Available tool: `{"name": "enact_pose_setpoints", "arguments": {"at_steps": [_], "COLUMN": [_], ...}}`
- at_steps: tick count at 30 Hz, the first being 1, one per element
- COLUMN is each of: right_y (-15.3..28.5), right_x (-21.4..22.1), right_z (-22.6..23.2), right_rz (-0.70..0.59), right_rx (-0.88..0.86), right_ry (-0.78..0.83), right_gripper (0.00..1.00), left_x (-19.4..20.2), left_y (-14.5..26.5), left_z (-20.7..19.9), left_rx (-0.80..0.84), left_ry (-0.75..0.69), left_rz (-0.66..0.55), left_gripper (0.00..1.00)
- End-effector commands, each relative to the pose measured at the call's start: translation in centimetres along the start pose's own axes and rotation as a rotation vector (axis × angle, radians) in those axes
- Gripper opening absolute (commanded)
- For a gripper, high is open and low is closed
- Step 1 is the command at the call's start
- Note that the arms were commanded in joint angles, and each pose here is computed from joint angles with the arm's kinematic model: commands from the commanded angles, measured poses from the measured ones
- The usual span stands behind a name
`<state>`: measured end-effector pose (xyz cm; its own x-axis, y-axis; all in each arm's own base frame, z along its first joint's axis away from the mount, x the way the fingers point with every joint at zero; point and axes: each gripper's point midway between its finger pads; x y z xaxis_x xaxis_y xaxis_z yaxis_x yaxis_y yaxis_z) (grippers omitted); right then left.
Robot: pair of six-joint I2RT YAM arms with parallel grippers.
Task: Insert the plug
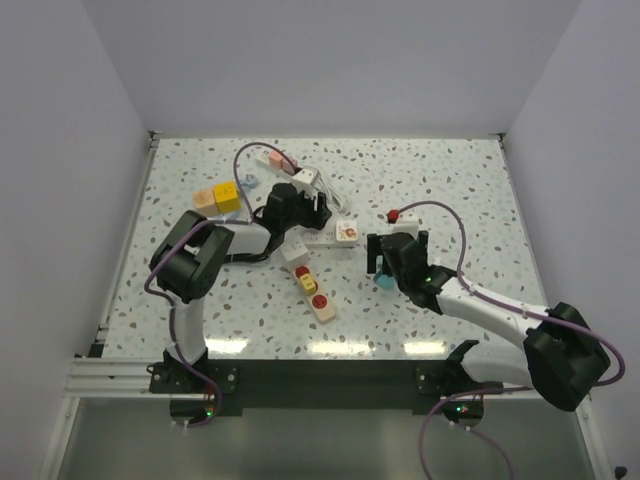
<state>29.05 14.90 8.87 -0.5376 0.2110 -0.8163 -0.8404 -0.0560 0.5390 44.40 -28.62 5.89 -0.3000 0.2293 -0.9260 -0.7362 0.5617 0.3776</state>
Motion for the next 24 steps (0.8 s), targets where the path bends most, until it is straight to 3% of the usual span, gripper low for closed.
{"name": "enact_pose_setpoints", "arguments": {"at_steps": [1, 6, 12, 14, 24], "right_y": [0.1, 0.8, 1.4, 1.2, 0.3], "right_x": [2.0, 3.6, 5.1, 5.2, 5.9], "right_z": [-0.3, -0.2, 0.6, 0.6, 0.7], "right_rz": [0.085, 0.14, 0.232, 0.237, 0.278], "right_rx": [-0.02, -0.071, -0.125, -0.12, -0.094], "right_ry": [0.016, 0.019, 0.058, 0.058, 0.08], "right_gripper": [0.95, 0.93, 0.93, 0.93, 0.93], "left_x": [-1.9, -5.8, -8.5, -8.8, -10.5], "left_y": [-0.7, 0.5, 3.3, 4.2, 10.1], "left_z": [1.7, 1.7, 1.4, 1.4, -0.1], "left_rx": [-0.06, -0.053, -0.046, -0.047, -0.006], "left_ry": [0.037, -0.013, -0.053, -0.06, -0.116], "left_rz": [-0.028, -0.114, -0.157, -0.166, -0.221], "left_gripper": [0.68, 0.84, 0.92, 0.99, 1.0]}}
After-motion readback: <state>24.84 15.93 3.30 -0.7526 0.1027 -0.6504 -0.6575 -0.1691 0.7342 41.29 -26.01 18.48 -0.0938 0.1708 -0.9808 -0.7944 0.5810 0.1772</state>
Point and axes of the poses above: each gripper's point midway between its finger pads, its own y axis back along the fingers, its own z axis along the line the jaws close on, x = y × z, and after that the axes turned 14 degrees about -y, right-handed
